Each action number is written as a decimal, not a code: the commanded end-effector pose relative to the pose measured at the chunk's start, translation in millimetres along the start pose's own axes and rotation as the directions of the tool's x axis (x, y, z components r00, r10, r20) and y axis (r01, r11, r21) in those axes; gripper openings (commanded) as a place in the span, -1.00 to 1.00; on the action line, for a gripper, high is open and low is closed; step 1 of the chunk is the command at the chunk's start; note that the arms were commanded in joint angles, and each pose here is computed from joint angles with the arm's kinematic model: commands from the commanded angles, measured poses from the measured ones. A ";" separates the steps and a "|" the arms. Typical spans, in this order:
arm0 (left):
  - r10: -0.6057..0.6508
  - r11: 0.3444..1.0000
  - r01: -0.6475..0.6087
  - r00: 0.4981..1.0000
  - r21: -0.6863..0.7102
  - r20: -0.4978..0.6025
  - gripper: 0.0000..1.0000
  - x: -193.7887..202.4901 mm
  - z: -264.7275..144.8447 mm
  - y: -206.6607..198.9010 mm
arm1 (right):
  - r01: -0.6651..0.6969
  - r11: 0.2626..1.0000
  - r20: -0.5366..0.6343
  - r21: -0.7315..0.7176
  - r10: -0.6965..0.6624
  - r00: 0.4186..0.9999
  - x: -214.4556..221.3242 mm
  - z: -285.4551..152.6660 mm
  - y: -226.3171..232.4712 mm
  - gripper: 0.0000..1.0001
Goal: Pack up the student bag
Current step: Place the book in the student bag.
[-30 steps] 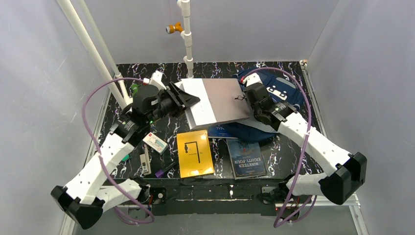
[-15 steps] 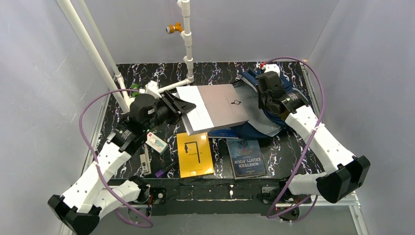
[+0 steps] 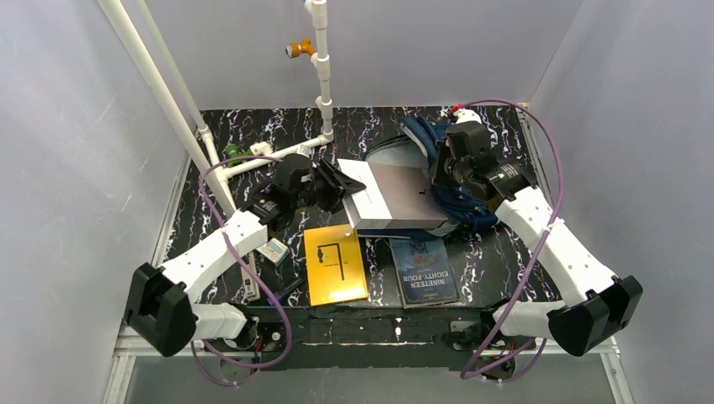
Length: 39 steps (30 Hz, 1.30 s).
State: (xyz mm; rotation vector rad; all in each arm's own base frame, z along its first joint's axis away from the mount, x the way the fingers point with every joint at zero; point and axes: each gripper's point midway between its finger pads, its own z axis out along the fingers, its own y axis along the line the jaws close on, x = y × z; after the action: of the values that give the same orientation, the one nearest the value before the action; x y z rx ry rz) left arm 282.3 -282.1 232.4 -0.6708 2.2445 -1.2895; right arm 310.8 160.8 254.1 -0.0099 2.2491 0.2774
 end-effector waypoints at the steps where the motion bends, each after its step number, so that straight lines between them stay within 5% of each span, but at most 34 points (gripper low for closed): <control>1: 0.051 0.989 -0.054 0.998 0.136 0.029 -1.00 -4.9 11.2 -45.6 | -0.100 0.965 0.227 -0.242 0.156 0.961 -70.6 -38.8 45.5 -0.97; 6: 0.143 0.976 -0.154 0.987 0.154 0.079 -1.00 -4.6 17.3 -67.1 | -0.093 0.970 0.226 -0.226 0.145 0.963 -70.0 -41.8 41.9 -0.97; 21: 0.089 0.981 -0.127 0.966 0.145 0.243 -1.00 -58.5 16.2 -86.7 | -0.068 0.963 0.243 -0.260 0.133 0.961 -76.4 -50.4 47.6 -0.97; 29: -0.035 0.951 0.045 0.999 0.307 -0.040 -1.00 -18.3 74.2 -106.9 | -0.079 0.954 0.231 -0.290 0.150 0.961 -76.6 -45.6 54.9 -0.97; 39: 0.061 0.941 -0.095 0.992 0.325 0.113 -1.00 8.6 133.5 -110.7 | -0.067 0.962 0.252 -0.266 0.136 0.958 -88.2 -54.2 51.9 -0.97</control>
State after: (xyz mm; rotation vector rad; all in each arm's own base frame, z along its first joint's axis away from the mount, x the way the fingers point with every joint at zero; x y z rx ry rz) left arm 365.2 -394.3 197.1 -0.6035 2.1549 -1.3775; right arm 304.7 184.8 278.1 -0.0090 2.2027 0.4809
